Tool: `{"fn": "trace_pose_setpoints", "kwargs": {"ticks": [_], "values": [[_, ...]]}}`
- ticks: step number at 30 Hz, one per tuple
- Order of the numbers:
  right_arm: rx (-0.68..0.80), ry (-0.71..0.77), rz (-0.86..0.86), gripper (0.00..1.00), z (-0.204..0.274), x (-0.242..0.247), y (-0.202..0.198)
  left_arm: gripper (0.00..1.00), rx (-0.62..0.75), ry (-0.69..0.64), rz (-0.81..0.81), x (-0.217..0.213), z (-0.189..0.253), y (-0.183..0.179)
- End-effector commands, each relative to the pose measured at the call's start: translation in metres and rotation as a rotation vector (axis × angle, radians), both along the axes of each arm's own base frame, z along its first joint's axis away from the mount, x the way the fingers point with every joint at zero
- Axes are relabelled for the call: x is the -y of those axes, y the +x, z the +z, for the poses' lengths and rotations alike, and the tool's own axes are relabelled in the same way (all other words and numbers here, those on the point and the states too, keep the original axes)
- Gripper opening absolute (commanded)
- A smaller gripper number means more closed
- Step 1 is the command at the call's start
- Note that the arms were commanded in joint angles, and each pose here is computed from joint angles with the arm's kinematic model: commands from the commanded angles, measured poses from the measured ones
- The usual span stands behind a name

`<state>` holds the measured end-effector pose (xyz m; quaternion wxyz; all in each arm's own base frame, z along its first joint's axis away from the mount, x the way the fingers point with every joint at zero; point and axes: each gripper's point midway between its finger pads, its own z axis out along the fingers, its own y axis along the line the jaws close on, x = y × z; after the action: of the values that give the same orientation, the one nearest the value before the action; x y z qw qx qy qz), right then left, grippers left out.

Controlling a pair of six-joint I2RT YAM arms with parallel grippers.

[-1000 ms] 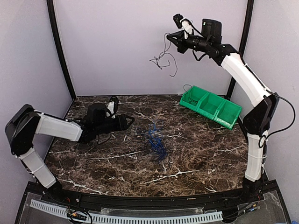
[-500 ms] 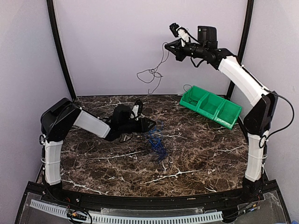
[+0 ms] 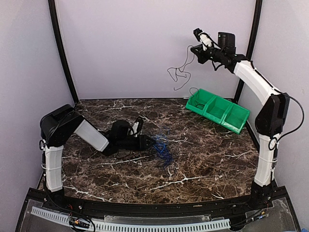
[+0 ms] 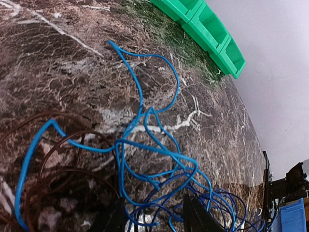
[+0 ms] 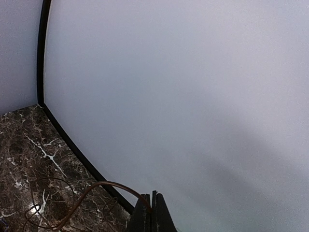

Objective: Untangle the cables

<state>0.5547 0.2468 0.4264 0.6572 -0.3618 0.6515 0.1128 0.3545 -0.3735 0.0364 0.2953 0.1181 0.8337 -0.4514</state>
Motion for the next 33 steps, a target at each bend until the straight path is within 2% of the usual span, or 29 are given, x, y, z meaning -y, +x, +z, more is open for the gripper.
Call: {"fn": "trace_pose_setpoints", "kwargs": {"ticks": [1, 8, 12, 17, 27, 33], "values": [[-0.007, 0.037, -0.094, 0.0, -0.014, 0.043, 0.033, 0.46, 0.05, -0.04, -0.006, -0.006, 0.037, -0.009], [-0.099, 0.083, -0.181, 0.0, -0.057, 0.105, 0.066, 0.47, 0.088, -0.002, 0.038, -0.026, 0.055, -0.017], [-0.192, 0.075, -0.203, 0.0, -0.108, 0.125, 0.082, 0.48, 0.101, 0.031, 0.059, -0.034, 0.057, -0.019], [-0.344, 0.02, -0.16, 0.0, -0.182, 0.121, 0.094, 0.48, 0.106, 0.06, 0.07, -0.039, 0.056, -0.019], [-0.459, 0.022, -0.199, 0.0, -0.242, 0.125, 0.099, 0.48, 0.079, 0.075, 0.073, -0.044, 0.047, -0.024], [-0.514, -0.123, -0.278, 0.0, -0.286, 0.128, 0.104, 0.48, 0.064, 0.07, 0.072, -0.043, 0.042, -0.025]]}}
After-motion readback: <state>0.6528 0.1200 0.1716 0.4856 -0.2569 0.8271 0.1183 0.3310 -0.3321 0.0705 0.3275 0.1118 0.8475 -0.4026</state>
